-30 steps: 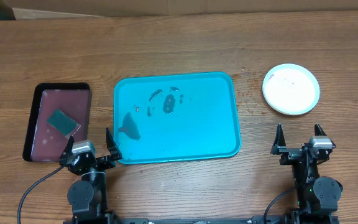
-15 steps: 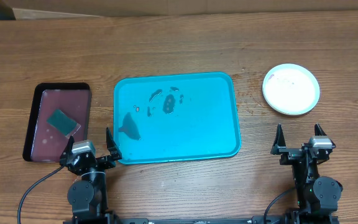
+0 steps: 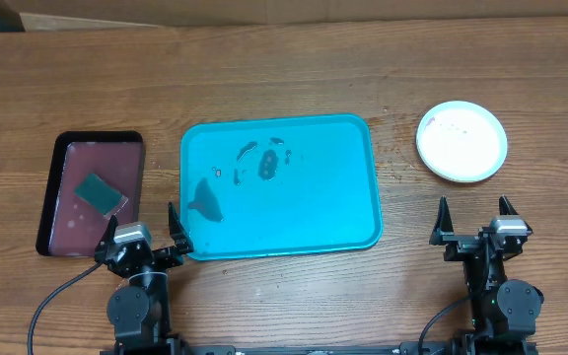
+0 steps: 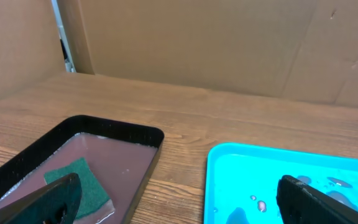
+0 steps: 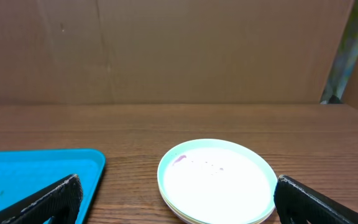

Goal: Clean dirty plates on tray and stack at the side

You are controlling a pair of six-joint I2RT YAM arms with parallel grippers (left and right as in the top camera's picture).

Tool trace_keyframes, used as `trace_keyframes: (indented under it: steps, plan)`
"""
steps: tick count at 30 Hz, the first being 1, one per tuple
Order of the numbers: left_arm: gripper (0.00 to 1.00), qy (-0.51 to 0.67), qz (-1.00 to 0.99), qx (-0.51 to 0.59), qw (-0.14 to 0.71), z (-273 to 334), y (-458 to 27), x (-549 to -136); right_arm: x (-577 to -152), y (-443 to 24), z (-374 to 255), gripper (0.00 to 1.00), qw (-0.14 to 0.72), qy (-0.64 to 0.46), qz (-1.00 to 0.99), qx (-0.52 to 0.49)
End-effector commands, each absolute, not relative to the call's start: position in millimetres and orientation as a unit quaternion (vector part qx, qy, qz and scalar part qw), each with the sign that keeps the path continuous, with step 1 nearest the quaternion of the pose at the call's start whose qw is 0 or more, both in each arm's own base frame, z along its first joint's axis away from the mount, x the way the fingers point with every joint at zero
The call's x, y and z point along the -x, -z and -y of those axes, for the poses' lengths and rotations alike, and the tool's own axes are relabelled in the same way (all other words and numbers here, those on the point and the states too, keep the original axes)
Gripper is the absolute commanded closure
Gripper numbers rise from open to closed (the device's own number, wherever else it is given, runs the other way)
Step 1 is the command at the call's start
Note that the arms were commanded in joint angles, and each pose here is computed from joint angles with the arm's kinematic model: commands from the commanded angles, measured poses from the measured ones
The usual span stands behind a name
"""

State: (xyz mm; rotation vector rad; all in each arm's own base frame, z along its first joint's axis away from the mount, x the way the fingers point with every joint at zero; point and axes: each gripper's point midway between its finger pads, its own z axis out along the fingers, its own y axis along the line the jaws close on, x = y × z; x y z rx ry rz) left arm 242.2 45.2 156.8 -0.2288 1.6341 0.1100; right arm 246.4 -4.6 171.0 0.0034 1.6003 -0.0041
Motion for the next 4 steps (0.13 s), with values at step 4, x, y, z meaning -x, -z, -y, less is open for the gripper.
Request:
trace_keyframes:
  steps: [4]
  plan:
    - [0.0,-0.054,-0.725,0.093,0.68,-43.9,-157.6,-242.1,-246.4,-169.7,4.1,0.0,0.699,0.003,-0.715,0.0]
